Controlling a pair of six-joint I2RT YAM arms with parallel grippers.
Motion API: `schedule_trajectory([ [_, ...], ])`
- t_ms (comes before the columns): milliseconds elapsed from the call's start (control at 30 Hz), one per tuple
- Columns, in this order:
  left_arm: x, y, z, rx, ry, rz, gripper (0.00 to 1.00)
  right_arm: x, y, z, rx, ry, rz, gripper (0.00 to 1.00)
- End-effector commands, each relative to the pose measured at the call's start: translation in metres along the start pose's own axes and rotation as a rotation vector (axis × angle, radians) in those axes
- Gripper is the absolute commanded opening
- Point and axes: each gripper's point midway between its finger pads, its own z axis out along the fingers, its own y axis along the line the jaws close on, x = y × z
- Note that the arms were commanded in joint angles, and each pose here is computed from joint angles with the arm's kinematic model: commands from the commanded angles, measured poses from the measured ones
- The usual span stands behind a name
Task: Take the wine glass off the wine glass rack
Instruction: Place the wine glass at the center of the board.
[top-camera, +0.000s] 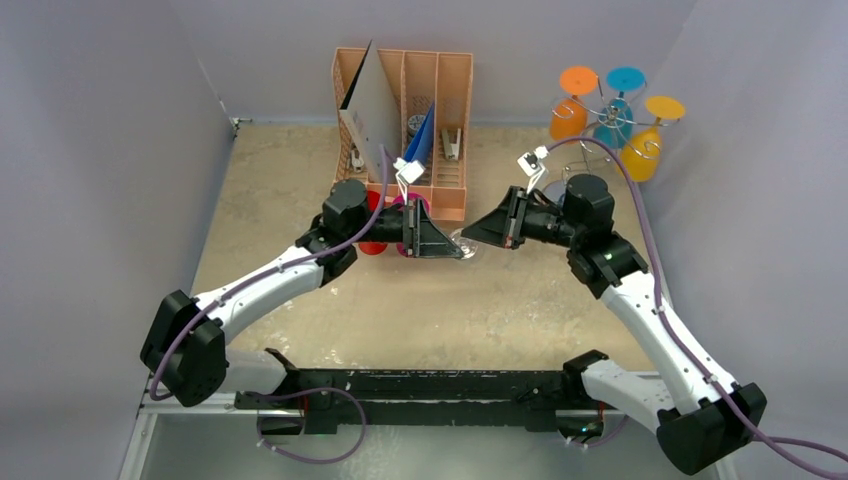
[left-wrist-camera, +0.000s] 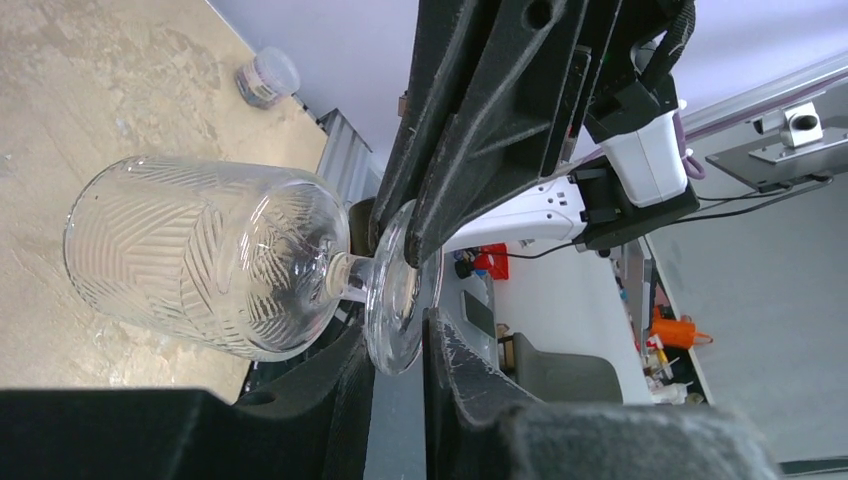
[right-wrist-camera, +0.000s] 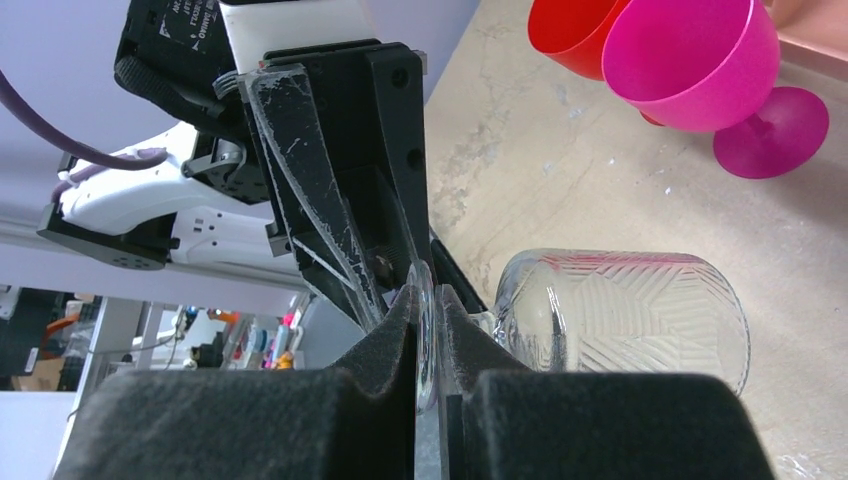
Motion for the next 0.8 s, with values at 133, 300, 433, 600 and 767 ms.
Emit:
schedule_trajectory([
  [133,-0.001,-0.01,0.005,0.045,-0.019,0.042,0.08,-0.009,0.027,0.001,-0.089,-0.047,-0.12,0.0],
  [300,-0.002,-0.014,0.004,0.044,-0.02,0.074,0.0,-0.006,0.03,0.001,-0.099,-0.041,-0.128,0.0],
  [433,-0.001,-0.014,0.001,0.019,-0.02,0.107,0.0,0.003,0.028,-0.005,-0.064,0.014,-0.144,0.23],
  [600,0.001,-0.017,-0.004,0.002,-0.015,0.139,0.0,0.021,0.029,-0.016,-0.061,0.097,-0.16,0.33],
  [767,0.0,-0.021,-0.006,0.012,-0.023,0.155,0.0,0.03,0.034,-0.019,-0.092,0.135,-0.148,0.26],
])
